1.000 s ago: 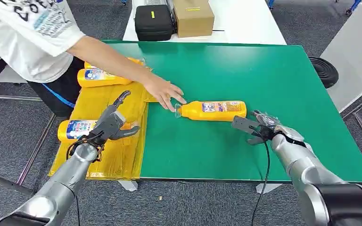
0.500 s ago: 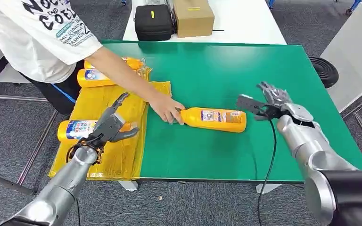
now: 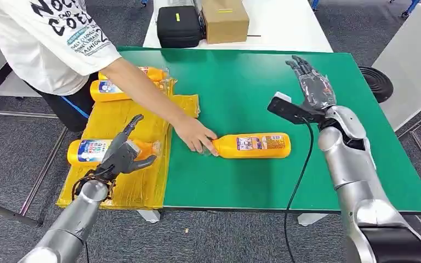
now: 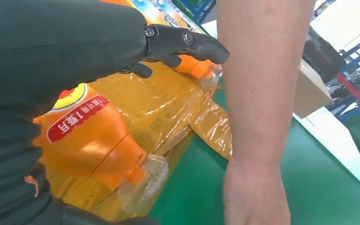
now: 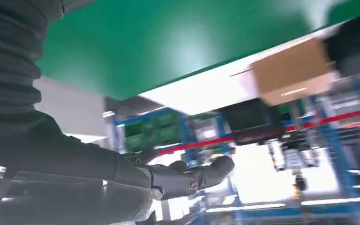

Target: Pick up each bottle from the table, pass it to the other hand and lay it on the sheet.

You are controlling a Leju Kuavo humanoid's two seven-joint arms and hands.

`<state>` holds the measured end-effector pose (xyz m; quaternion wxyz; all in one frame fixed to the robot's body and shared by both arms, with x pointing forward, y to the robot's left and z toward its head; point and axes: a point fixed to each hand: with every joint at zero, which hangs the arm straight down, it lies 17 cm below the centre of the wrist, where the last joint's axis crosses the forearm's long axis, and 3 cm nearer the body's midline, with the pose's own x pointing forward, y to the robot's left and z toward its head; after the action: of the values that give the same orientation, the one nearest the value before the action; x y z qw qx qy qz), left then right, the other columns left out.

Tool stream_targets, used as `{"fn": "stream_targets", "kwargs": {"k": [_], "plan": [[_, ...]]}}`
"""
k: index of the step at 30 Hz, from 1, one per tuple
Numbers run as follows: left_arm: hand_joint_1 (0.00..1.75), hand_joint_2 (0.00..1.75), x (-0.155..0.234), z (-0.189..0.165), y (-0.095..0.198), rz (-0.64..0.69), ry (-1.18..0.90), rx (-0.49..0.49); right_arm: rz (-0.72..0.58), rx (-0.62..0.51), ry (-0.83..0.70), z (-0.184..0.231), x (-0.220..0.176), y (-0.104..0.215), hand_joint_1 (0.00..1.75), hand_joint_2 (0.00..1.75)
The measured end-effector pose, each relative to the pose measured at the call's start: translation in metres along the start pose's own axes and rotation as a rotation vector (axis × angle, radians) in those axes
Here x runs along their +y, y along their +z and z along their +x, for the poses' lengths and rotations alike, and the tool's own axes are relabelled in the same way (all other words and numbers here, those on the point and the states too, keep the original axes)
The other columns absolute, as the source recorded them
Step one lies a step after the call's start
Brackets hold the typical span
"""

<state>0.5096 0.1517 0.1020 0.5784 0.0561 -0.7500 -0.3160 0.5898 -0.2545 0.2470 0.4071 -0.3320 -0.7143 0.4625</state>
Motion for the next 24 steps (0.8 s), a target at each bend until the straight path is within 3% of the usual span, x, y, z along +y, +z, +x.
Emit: {"fn": "stream_targets", "kwargs": {"k": [8, 14, 24], "plan": [[0.0, 1.75, 0.0, 0.004, 0.0, -0.01, 0.007, -0.012, 0.112, -0.063, -0.104, 0.033, 0.068, 0.012, 0.0, 1.75], [0.0, 1.75, -0.002, 0.005, 0.0, -0.022, 0.011, -0.014, 0.248, 0.005, -0.145, 0.015, 0.115, 0.02, 0.0, 1.75], [0.0, 1.75, 0.001, 0.01, -0.006, -0.029, 0.016, -0.025, 0.382, 0.11, -0.148, -0.011, 0.143, 0.028, 0.0, 1.75]]}}
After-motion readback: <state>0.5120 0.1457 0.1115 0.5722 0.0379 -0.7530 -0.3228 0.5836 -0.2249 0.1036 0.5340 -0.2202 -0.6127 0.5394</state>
